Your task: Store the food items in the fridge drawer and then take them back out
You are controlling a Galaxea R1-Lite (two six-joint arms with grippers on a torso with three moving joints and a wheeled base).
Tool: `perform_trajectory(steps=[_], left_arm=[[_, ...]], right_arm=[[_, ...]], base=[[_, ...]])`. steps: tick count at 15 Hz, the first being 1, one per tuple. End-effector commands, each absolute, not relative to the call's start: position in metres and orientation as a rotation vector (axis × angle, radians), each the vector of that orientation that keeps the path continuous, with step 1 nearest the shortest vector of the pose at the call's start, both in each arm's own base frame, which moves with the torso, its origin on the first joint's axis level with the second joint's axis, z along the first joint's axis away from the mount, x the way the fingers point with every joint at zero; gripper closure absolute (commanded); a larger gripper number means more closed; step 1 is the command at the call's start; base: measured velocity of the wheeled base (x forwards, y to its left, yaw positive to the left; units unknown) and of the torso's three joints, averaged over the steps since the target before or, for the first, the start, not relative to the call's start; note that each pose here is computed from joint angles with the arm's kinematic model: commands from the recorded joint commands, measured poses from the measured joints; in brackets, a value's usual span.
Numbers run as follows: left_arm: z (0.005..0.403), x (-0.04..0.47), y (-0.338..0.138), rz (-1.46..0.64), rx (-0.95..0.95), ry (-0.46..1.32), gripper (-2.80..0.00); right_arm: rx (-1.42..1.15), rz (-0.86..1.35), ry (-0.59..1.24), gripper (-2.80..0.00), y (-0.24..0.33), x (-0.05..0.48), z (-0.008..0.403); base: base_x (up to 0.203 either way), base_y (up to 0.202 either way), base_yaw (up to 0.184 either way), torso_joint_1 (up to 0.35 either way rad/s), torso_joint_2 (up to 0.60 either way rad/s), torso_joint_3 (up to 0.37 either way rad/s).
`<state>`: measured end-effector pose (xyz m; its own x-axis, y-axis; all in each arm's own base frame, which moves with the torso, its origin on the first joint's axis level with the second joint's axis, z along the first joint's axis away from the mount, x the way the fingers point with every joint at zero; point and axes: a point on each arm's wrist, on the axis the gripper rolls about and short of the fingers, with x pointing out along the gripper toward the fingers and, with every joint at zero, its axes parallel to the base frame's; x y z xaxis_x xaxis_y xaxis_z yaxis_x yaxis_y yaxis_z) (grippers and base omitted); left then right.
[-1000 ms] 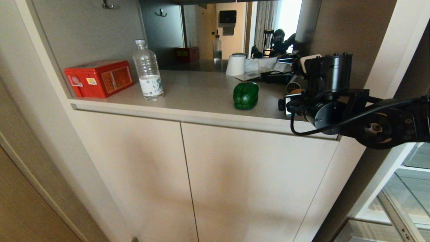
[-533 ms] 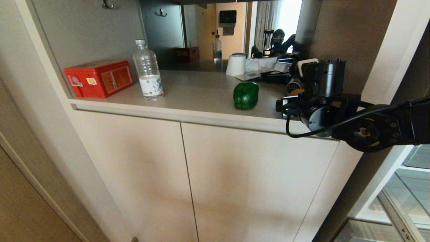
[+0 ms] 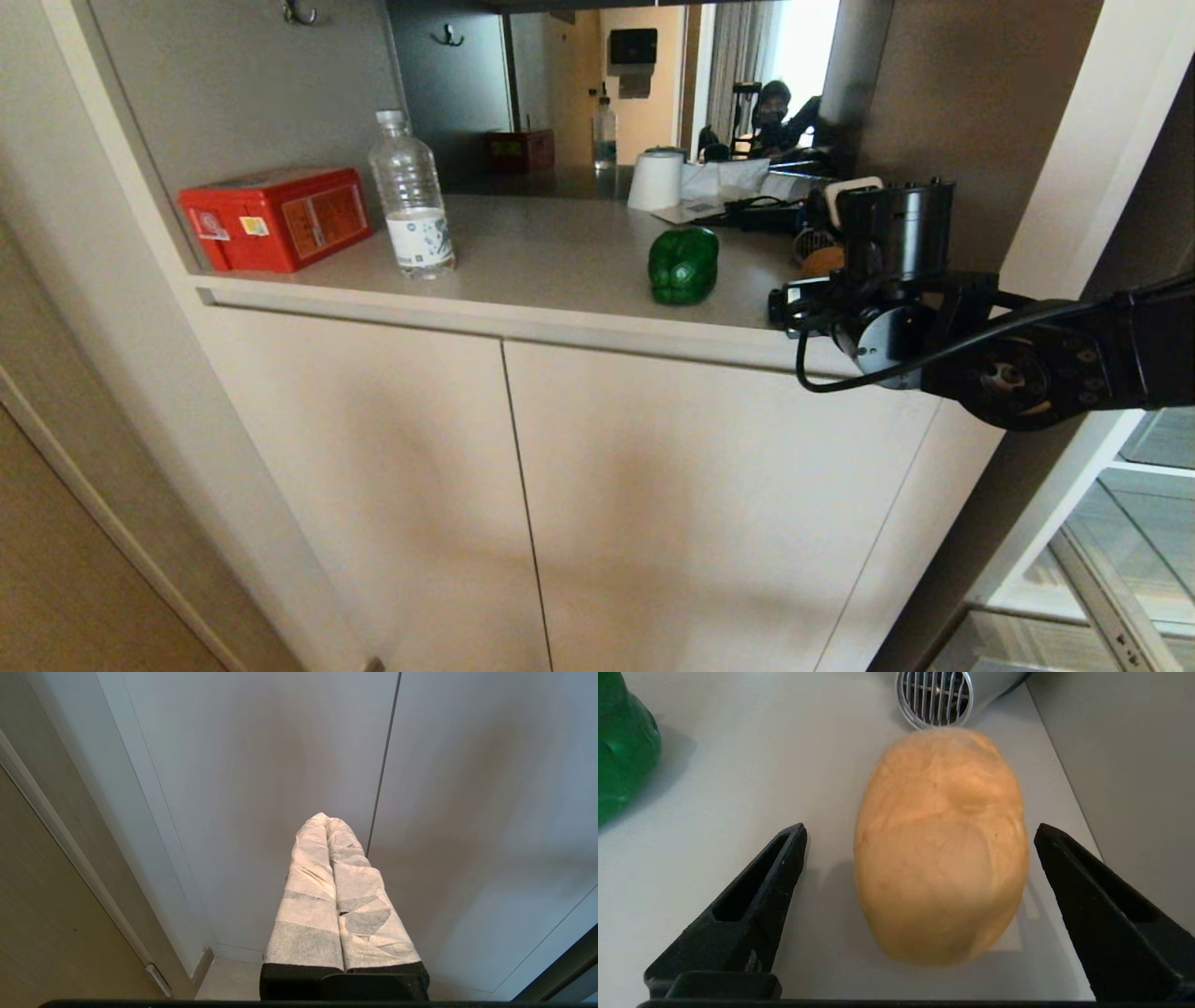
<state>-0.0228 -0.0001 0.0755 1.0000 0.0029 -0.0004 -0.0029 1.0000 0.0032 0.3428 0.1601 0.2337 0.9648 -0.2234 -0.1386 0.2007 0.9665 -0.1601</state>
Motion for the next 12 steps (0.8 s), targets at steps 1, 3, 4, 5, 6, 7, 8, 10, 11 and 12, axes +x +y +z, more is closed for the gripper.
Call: perform_trajectory(steps=[1, 3, 4, 5, 6, 7, 8, 10, 11, 12], left_arm=[[0.075, -0.023, 0.000, 0.003, 0.003, 0.000, 0.00], [0.075, -0.023, 0.000, 0.003, 0.003, 0.000, 0.00], [0.075, -0.023, 0.000, 0.003, 0.003, 0.000, 0.00], [0.075, -0.023, 0.000, 0.003, 0.003, 0.000, 0.00], [0.075, -0.023, 0.000, 0.003, 0.003, 0.000, 0.00], [0.075, -0.023, 0.000, 0.003, 0.003, 0.000, 0.00], [0.075, -0.023, 0.000, 0.003, 0.003, 0.000, 0.00], [0.075, -0.023, 0.000, 0.003, 0.003, 0.000, 0.00], [0.075, -0.023, 0.000, 0.003, 0.003, 0.000, 0.00], [0.075, -0.023, 0.000, 0.003, 0.003, 0.000, 0.00]], right_arm=[[-0.147, -0.218, 0.158, -2.80, 0.160, 0.342, 0.233], [-0.145, -0.218, 0.157, -2.80, 0.160, 0.342, 0.233], [-0.147, -0.221, 0.160, -2.80, 0.159, 0.342, 0.232], [-0.146, -0.221, 0.159, -2.80, 0.159, 0.343, 0.232], [-0.148, -0.221, 0.159, -2.80, 0.159, 0.342, 0.233], [-0.147, -0.221, 0.158, -2.80, 0.158, 0.341, 0.233], [-0.144, -0.221, 0.152, -2.80, 0.158, 0.339, 0.236], [-0.135, -0.221, 0.130, -2.80, 0.155, 0.333, 0.246], [-0.128, -0.219, 0.117, -2.80, 0.154, 0.329, 0.252], [-0.118, -0.216, 0.100, -2.80, 0.152, 0.323, 0.260]], base=[[0.000, 0.000, 0.000, 0.000, 0.00, 0.000], [0.000, 0.000, 0.000, 0.000, 0.00, 0.000], [0.000, 0.000, 0.000, 0.000, 0.00, 0.000], [0.000, 0.000, 0.000, 0.000, 0.00, 0.000], [0.000, 0.000, 0.000, 0.000, 0.00, 0.000], [0.000, 0.000, 0.000, 0.000, 0.00, 0.000], [0.000, 0.000, 0.000, 0.000, 0.00, 0.000], [0.000, 0.000, 0.000, 0.000, 0.00, 0.000], [0.000, 0.000, 0.000, 0.000, 0.00, 0.000], [0.000, 0.000, 0.000, 0.000, 0.00, 0.000]])
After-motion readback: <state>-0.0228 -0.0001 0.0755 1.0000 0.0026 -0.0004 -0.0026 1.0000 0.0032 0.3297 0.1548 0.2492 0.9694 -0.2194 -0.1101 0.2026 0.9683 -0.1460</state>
